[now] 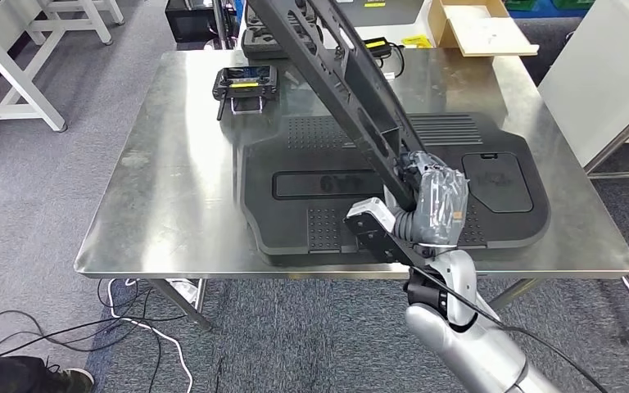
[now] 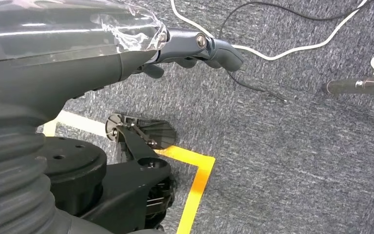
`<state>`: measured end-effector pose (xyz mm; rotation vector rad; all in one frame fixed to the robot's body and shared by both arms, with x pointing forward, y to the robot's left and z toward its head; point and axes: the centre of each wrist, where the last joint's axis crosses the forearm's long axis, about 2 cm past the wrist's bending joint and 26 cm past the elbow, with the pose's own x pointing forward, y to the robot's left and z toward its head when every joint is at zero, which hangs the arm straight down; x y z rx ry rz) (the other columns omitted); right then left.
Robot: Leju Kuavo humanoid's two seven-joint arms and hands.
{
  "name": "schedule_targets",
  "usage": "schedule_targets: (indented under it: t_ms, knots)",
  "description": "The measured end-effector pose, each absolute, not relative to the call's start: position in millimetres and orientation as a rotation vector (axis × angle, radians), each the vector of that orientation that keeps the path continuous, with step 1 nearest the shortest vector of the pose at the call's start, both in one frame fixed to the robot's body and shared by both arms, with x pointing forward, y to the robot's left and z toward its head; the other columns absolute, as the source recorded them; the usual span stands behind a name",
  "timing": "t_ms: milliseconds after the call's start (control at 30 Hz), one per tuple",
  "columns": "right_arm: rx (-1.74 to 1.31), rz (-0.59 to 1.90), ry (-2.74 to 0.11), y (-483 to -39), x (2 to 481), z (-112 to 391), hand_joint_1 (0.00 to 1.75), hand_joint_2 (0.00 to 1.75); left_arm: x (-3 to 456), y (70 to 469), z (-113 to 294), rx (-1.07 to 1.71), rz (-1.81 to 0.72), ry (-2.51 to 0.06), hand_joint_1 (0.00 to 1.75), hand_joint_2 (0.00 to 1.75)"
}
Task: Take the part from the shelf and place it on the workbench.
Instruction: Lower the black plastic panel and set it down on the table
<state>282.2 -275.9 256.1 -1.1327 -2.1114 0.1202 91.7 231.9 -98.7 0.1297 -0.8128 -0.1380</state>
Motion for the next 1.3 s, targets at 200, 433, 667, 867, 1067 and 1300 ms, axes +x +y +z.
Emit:
schedule_targets:
  t_ms: [200,433,667,867,1067,1300]
  knots:
    - [-1.179,0.121,-2.105,-279,288,262,1.75,1.75,93,232,-98,0.132,-0.138,-0.813,0.0,1.75]
    - [-1.255,0.123,-2.094,-281,297,272,1.75,1.75,95,232,-98,0.133,-0.138,-0.814,0.0,1.75]
    - [-1.386,0.177,-2.049,-281,311,283,1.75,1.75,101,232,-97,0.135,-0.137,-0.817,0.0,1.75]
    - [-1.406,0.229,-2.038,-280,319,285,1.75,1.75,102,232,-96,0.135,-0.138,-0.82,0.0,1.75]
    - [-1.472,0.358,-1.988,-272,338,297,1.75,1.75,105,232,-96,0.13,-0.142,-0.825,0.0,1.75]
    - [-1.632,0.628,-1.865,-261,360,309,1.75,1.75,105,232,-96,0.115,-0.141,-0.826,0.0,1.75]
